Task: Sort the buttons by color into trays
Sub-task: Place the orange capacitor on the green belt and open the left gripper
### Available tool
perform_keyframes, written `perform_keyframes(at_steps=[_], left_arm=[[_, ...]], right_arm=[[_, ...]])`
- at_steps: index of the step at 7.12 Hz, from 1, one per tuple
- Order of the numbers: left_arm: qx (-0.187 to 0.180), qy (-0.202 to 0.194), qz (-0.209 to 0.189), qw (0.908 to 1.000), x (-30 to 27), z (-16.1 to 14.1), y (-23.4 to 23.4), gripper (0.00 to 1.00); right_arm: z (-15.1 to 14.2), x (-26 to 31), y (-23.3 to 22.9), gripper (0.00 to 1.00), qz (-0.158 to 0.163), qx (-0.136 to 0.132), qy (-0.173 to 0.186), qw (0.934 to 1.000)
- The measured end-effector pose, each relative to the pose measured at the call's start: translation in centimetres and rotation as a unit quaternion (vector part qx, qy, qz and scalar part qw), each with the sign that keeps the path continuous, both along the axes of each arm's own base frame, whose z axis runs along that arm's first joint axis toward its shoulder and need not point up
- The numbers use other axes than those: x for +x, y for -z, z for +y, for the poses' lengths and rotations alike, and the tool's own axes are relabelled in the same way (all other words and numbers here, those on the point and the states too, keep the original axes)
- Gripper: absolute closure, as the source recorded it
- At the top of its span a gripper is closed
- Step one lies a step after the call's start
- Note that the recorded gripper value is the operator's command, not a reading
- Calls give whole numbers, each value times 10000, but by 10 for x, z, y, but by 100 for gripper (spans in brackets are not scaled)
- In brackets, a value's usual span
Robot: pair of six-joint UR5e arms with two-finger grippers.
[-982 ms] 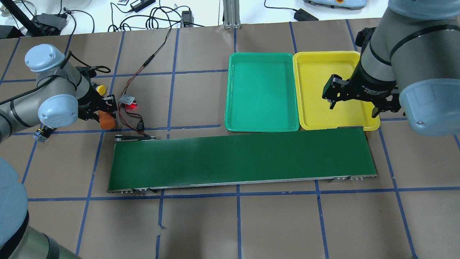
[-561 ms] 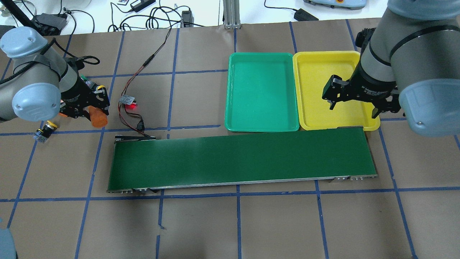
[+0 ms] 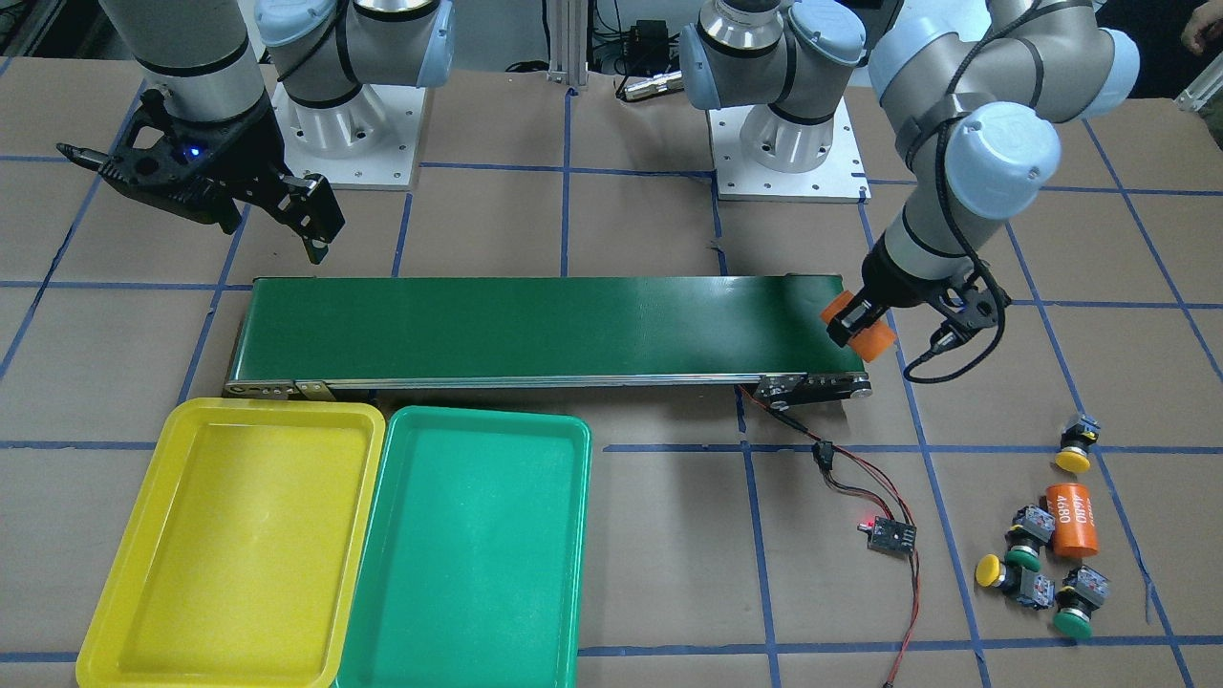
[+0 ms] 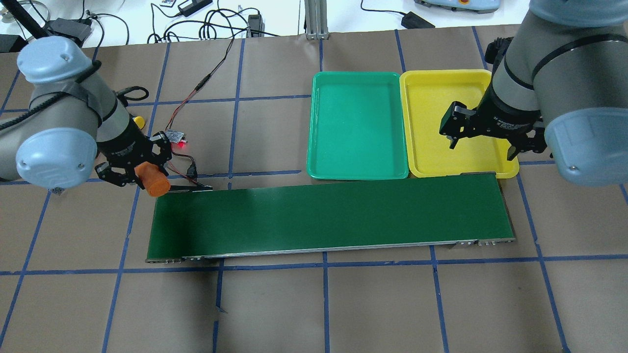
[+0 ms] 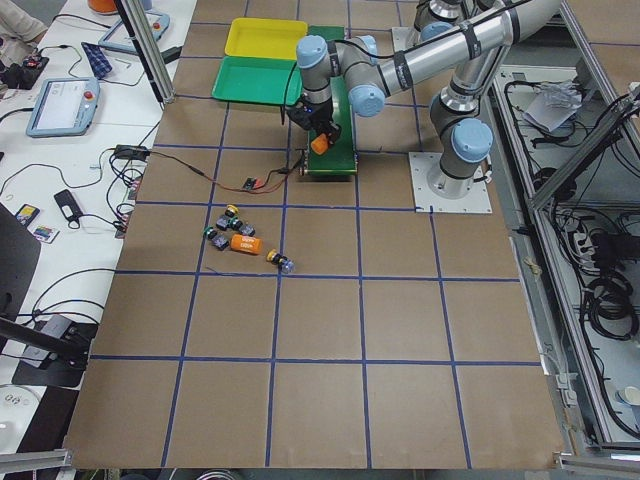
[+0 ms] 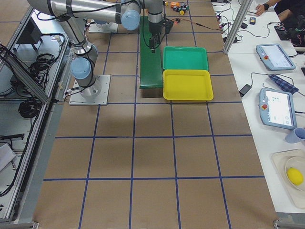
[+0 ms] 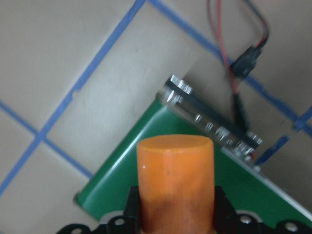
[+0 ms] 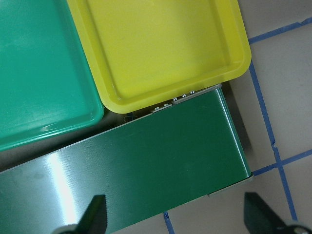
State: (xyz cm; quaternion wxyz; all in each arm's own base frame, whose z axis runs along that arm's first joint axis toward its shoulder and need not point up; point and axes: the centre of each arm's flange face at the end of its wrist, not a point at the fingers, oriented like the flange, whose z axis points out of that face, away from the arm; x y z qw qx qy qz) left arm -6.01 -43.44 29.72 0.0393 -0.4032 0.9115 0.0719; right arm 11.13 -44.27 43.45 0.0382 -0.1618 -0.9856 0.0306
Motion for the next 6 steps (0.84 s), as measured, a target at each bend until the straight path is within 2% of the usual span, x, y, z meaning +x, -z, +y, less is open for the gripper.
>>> perform_keyframes(at_steps=[1, 3, 4, 5, 6], left_arm=[[25, -325, 25, 9995, -16, 12, 2, 100], [53, -652, -15, 9979, -36, 22, 7, 99], [60, -730, -20, 9973, -36, 17, 15, 91], [34, -751, -24, 9972, -36, 11, 24, 56], [9, -741, -45, 9972, -34, 6, 31, 6]], right_arm=[[0, 0, 0, 0, 2, 9, 4, 10000], [1, 0, 1, 0, 0, 32, 26, 10000], [1, 0, 1, 0, -3, 36, 34, 10000], [1, 0, 1, 0, -1, 33, 33, 10000], [1, 0, 1, 0, -1, 22, 24, 10000]])
